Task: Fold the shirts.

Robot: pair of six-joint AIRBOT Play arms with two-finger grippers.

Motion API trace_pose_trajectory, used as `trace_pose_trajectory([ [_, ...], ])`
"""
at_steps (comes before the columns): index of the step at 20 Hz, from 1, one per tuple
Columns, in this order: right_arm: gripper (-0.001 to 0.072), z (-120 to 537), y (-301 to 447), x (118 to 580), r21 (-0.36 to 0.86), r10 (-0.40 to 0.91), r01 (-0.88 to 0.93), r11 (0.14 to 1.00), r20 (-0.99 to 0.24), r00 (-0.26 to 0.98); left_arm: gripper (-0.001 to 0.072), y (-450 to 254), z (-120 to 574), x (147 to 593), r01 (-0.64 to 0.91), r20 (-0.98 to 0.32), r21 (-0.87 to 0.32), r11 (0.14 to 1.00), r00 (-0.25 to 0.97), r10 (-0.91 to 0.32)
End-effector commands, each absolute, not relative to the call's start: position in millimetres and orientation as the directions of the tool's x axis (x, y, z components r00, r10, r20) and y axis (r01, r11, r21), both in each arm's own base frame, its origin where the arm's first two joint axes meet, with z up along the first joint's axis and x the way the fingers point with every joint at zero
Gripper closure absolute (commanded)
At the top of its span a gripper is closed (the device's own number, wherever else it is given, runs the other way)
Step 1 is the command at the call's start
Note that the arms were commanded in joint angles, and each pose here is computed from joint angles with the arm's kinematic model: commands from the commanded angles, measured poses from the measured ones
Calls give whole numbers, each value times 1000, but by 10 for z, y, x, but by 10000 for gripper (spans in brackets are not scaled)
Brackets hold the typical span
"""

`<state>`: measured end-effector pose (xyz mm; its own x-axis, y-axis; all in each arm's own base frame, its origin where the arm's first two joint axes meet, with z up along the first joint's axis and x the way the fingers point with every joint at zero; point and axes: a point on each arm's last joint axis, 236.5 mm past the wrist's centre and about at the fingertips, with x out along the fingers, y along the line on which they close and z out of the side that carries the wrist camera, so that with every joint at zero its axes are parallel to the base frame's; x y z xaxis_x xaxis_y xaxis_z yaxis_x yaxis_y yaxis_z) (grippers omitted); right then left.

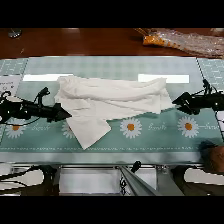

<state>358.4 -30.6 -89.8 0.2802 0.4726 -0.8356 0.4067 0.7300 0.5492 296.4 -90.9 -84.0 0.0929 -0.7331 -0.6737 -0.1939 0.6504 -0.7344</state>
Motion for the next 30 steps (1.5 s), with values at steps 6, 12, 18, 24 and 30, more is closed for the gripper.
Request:
trace_pose_trajectory([
  [6, 367, -1084, -113, 3991, 503, 376, 375, 779, -853, 362, 680, -924, -819, 2988, -197, -665, -743, 640, 102, -740],
  [12, 692, -878, -162, 4096, 497, 345, 325, 804, -837, 426, 681, -928, -727, 3044, -162, -655, -754, 637, 107, -748],
  [18, 693, 1082, -288, 4461, 389, 233, 25, 921, -600, 765, 682, -1026, 1292, 3927, 272, -401, -790, 549, 448, -799],
  [24, 694, 4435, -105, 3671, 144, 134, -141, 979, 60, 989, 681, -1196, 4757, 3181, 692, 42, -158, 704, 717, -695],
  [30, 694, 5937, -15, 2428, 23, 27, -39, 999, 385, 923, 681, -828, 6482, 1664, 217, 488, 252, 943, 813, -317],
])
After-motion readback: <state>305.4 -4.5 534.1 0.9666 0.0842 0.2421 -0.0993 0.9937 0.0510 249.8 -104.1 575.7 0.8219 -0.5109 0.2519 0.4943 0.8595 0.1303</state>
